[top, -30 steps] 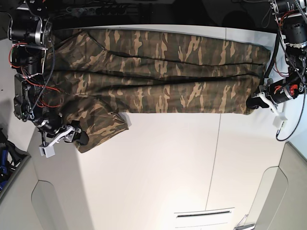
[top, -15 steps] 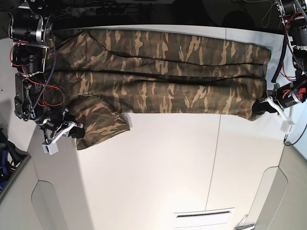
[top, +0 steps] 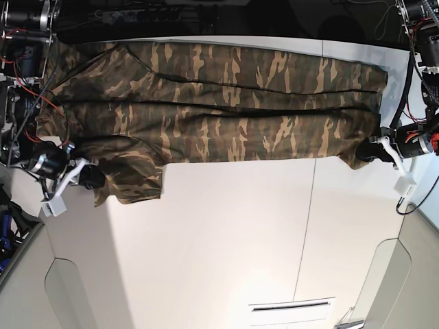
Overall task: Fold the T-shirt properly
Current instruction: 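Grasp the hem edge with both grippers and fold it over again, then release the folded strip and raise both grippers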
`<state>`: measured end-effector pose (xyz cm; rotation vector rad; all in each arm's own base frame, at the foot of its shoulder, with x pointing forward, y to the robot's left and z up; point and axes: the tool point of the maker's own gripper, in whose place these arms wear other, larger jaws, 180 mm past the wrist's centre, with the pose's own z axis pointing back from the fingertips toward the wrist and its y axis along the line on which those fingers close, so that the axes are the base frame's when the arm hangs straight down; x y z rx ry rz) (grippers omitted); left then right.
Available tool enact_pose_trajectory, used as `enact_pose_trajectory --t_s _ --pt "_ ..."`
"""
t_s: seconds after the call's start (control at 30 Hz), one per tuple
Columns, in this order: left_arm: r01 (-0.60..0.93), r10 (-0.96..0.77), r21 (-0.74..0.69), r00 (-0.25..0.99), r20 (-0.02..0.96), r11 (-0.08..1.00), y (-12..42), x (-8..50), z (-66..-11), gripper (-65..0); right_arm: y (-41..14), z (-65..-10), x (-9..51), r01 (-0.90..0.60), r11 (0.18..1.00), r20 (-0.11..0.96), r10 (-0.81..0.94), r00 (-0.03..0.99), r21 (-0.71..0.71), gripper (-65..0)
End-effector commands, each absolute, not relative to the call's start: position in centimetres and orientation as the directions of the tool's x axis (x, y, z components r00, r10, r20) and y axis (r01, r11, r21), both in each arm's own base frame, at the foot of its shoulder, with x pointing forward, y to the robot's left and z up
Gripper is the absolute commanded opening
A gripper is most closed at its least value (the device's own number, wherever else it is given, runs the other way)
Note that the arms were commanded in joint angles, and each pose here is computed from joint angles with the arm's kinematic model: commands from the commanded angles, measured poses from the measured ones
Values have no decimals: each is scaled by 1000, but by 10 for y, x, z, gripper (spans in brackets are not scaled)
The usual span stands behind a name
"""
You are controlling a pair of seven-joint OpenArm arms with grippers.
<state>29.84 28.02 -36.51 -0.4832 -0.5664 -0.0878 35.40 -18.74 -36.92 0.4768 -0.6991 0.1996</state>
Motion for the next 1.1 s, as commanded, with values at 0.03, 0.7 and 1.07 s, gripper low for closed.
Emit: enact_pose_trajectory --t_s 0.03,0.7,1.07 --pt "256 31 -414 820 572 874 280 306 -346 -650 -203 -343 355 -346 879 714 9 700 327 -650" --pt "336 -135 -342 858 496 877 285 241 -346 -650 -235 -334 233 -281 870 653 -61 755 406 -650" --pt "326 -139 -335 867 478 884 287 235 -352 -650 -231 -376 177 -185 886 527 -77 847 426 -650"
